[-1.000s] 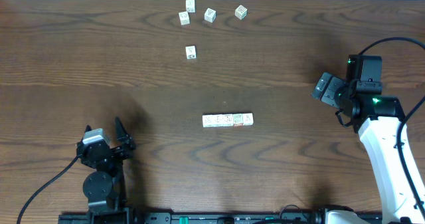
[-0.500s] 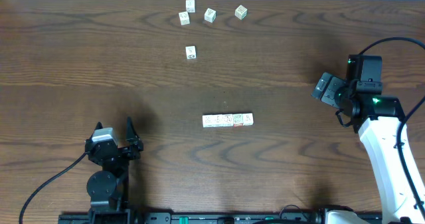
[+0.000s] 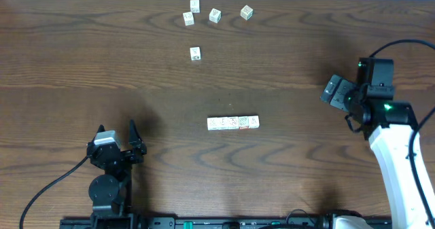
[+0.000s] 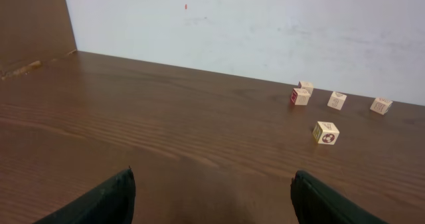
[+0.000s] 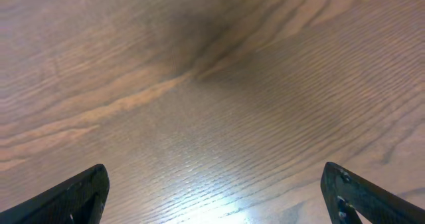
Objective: Lift 5 blocks
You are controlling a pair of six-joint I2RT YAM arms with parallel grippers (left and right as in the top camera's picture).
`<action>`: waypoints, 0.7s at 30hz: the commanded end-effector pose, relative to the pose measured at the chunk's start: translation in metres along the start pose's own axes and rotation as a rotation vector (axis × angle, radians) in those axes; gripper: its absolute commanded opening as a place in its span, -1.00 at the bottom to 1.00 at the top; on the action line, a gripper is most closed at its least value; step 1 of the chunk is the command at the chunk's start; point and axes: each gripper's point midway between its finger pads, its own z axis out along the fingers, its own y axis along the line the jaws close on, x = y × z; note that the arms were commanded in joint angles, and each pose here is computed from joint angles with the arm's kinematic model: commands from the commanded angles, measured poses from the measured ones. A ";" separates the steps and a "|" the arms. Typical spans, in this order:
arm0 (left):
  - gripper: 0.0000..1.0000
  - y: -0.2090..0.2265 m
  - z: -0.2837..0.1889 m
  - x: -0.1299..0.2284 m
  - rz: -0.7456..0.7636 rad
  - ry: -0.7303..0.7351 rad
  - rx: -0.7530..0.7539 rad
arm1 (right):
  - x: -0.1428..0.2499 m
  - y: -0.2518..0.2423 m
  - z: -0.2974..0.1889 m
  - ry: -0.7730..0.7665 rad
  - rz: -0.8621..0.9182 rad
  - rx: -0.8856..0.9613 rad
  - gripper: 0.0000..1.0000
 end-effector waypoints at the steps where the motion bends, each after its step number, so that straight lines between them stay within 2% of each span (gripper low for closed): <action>1: 0.51 0.002 0.000 0.017 0.005 0.055 -0.006 | -0.013 0.004 -0.030 -0.092 -0.002 -0.044 0.99; 7: 0.50 0.002 0.000 0.017 0.005 0.055 -0.006 | -0.019 -0.012 -0.117 -0.367 0.045 -0.130 0.99; 8: 0.50 0.002 0.000 0.017 0.005 0.055 -0.006 | -0.019 -0.021 -0.133 -0.430 0.065 -0.120 0.82; 10: 0.51 0.002 0.000 0.017 0.005 0.055 -0.006 | -0.014 -0.036 -0.158 -0.520 0.098 -0.122 0.98; 12: 0.50 0.002 0.000 0.017 0.005 0.055 -0.006 | -0.007 -0.041 -0.177 -0.586 0.138 -0.171 0.99; 17: 0.50 0.002 0.000 0.017 0.005 0.055 -0.006 | -0.001 -0.048 -0.174 -0.761 0.165 -0.216 0.98; 21: 0.50 0.002 0.000 0.017 0.005 0.055 -0.006 | 0.000 -0.022 -0.154 -0.928 0.115 -0.414 0.99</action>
